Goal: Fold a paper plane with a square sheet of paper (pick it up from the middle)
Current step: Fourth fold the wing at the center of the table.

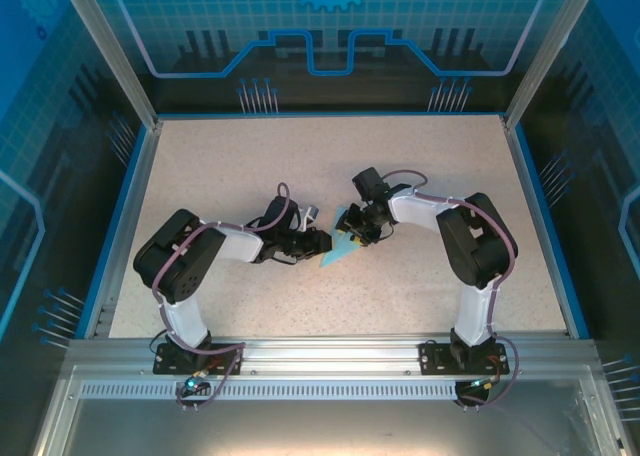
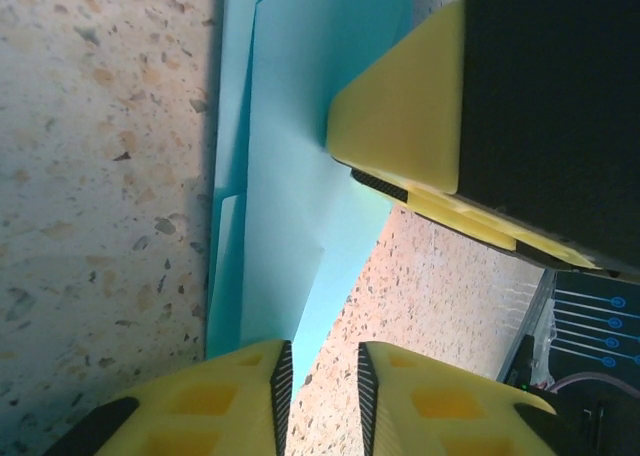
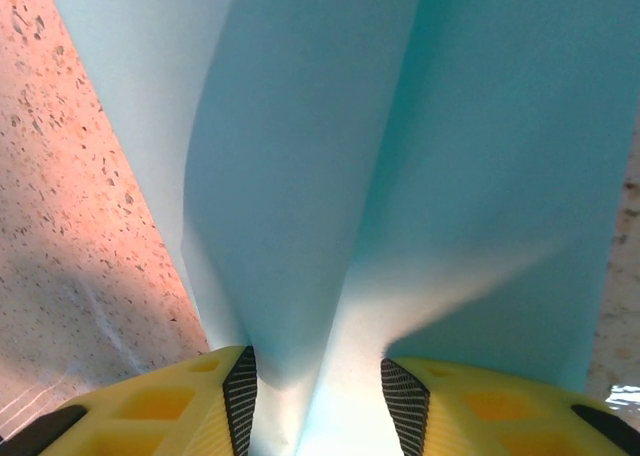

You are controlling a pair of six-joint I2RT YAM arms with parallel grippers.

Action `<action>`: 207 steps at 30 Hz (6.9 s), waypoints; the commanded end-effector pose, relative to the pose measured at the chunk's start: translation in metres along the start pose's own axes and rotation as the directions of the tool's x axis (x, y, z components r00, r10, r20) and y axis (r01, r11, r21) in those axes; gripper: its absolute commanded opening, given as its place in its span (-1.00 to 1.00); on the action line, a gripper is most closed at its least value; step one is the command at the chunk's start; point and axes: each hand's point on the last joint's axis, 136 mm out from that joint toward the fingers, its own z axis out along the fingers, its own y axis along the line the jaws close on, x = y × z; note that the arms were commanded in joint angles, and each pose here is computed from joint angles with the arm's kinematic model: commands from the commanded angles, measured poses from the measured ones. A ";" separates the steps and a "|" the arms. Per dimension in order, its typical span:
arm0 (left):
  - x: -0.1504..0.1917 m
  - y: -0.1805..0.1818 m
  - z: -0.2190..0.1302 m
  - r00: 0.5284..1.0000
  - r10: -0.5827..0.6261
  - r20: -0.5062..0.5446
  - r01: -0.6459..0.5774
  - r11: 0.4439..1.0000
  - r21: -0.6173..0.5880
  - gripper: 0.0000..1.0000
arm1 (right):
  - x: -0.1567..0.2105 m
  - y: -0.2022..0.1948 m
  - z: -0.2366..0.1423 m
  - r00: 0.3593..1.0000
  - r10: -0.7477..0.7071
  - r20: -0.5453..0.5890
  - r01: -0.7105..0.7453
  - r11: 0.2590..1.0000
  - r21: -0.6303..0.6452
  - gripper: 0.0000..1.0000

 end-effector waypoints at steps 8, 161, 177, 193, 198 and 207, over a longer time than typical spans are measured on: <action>-0.029 -0.011 -0.027 0.989 -0.033 0.146 0.037 0.999 -0.018 -0.33 | 0.014 -0.101 0.028 0.998 0.064 -0.019 -0.052 0.925 0.376 -0.10; 0.038 0.074 0.014 0.981 -0.157 -0.114 0.108 0.931 -0.348 -1.00 | 0.012 0.016 0.009 0.905 -0.425 -0.016 0.416 0.892 -0.175 -0.89; 0.038 0.073 0.013 0.981 -0.155 -0.119 0.105 0.931 -0.350 -1.00 | -0.026 0.026 -0.020 0.898 -0.434 0.076 0.440 0.874 -0.206 -0.88; 0.040 0.073 0.012 0.980 -0.157 -0.125 0.104 0.930 -0.353 -1.00 | -0.048 0.007 -0.003 0.917 -0.396 0.057 0.399 0.898 -0.185 -0.88; 0.040 0.073 0.013 0.979 -0.158 -0.126 0.104 0.929 -0.354 -1.00 | -0.036 0.040 -0.040 0.888 -0.448 0.105 0.459 0.849 -0.263 -0.87; 0.038 0.076 0.012 0.979 -0.170 -0.108 0.120 0.922 -0.369 -1.00 | 0.009 0.035 -0.019 0.869 -0.495 0.020 0.481 0.833 -0.275 -0.86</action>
